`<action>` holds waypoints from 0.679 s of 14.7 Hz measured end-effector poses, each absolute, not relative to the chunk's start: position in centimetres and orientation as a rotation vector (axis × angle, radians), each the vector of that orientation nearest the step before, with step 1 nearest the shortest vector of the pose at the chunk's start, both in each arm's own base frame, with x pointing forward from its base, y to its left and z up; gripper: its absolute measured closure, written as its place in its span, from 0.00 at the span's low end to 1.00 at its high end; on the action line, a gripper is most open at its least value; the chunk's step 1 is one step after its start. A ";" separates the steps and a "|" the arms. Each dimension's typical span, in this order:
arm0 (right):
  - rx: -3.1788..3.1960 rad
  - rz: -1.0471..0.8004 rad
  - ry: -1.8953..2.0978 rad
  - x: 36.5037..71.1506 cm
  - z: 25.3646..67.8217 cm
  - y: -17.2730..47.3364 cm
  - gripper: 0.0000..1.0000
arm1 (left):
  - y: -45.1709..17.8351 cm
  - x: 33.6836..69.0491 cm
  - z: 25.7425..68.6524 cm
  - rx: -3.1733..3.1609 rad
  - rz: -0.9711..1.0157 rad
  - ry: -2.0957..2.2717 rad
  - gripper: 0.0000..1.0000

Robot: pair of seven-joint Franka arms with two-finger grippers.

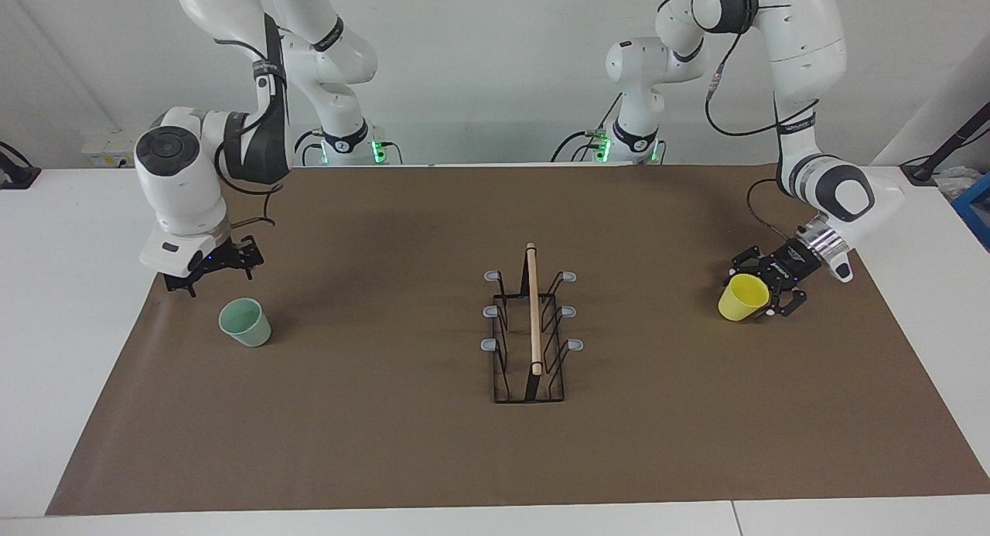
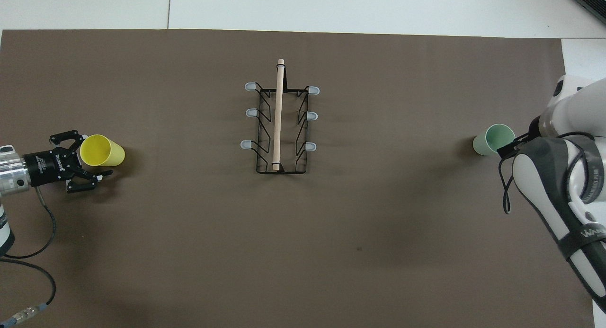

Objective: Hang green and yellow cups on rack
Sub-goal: 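Grasp the yellow cup with the left gripper and lift it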

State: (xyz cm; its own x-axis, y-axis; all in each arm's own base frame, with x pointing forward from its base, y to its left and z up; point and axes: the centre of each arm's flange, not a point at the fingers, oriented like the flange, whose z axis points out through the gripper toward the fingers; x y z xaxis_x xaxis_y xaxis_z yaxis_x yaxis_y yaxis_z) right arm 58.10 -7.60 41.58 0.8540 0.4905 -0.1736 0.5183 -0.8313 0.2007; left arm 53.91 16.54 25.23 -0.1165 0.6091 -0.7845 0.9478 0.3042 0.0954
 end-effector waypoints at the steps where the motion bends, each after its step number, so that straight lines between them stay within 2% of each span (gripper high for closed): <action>1: 2.770 -0.190 0.818 57.9 41.7 -7.7 0.00 | 16.5 53.9 25.3 1.405 -0.558 1.801 0.00; 8: 2.587 -0.364 1.072 57.0 41.7 -8.9 0.00 | 14.2 54.0 24.8 1.426 -0.568 1.764 0.00; 9: 2.556 -0.383 1.100 57.0 41.7 -9.0 0.00 | 14.1 54.0 24.8 1.427 -0.569 1.762 0.06; 10: 2.522 -0.399 1.131 57.0 41.7 -9.0 0.00 | 14.1 53.9 24.8 1.428 -0.567 1.761 0.06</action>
